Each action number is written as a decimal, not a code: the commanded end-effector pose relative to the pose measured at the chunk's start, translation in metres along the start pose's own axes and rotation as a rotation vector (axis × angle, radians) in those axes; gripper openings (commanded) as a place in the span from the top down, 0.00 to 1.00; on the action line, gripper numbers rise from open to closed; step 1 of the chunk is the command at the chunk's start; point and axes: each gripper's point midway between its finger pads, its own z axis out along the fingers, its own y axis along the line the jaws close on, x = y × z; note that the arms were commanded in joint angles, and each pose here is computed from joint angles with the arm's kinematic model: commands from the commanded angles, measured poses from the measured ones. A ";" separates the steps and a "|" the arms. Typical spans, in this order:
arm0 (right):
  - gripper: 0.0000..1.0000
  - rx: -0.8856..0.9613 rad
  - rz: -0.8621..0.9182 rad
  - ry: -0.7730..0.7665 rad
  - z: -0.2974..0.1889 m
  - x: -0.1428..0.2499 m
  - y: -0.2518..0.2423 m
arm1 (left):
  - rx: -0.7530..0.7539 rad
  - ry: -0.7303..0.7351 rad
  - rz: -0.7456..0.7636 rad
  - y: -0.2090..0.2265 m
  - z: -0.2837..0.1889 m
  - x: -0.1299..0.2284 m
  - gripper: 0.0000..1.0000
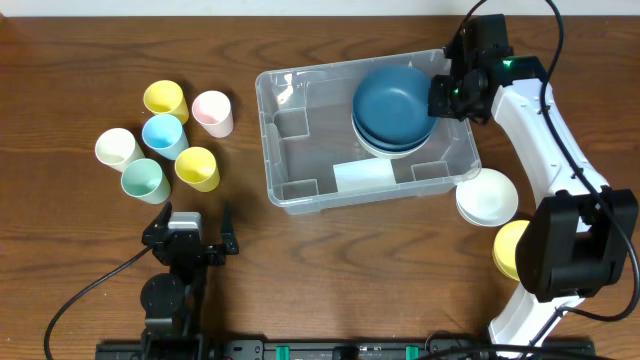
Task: Pack container
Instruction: 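Carry the teal bowl over the container and stack it on the bowls, then move the right gripper to the white bowl and grasp its rim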
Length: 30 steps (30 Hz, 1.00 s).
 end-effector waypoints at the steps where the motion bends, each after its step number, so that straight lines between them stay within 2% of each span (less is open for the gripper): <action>1: 0.99 -0.013 -0.014 0.006 0.000 0.002 0.005 | 0.003 0.053 0.002 -0.001 0.001 0.016 0.02; 9: 0.98 -0.004 -0.013 0.009 0.001 0.003 0.003 | 0.003 0.053 0.002 -0.001 0.001 0.016 0.02; 10: 0.91 -0.002 -0.014 0.010 0.001 0.004 0.003 | 0.003 0.053 0.002 -0.001 0.001 0.016 0.02; 12: 0.63 0.013 -0.013 0.011 0.001 0.004 0.000 | 0.003 0.053 0.003 -0.001 0.001 0.016 0.02; 14: 0.47 0.019 -0.013 0.014 0.001 0.005 -0.001 | 0.003 0.053 0.003 -0.001 0.001 0.016 0.02; 16: 0.47 0.019 -0.013 0.013 0.001 0.005 -0.001 | 0.003 0.053 0.002 -0.001 0.001 0.016 0.02; 22: 0.58 -0.012 -0.016 -0.010 -0.005 -0.003 0.006 | 0.003 0.053 0.002 -0.001 0.001 0.016 0.02; 25: 0.61 -0.049 -0.021 -0.034 -0.027 -0.013 0.017 | 0.003 0.053 0.002 -0.001 0.001 0.016 0.02; 30: 0.59 -0.051 -0.007 -0.124 -0.093 -0.032 0.016 | 0.003 0.053 0.002 -0.001 0.001 0.016 0.02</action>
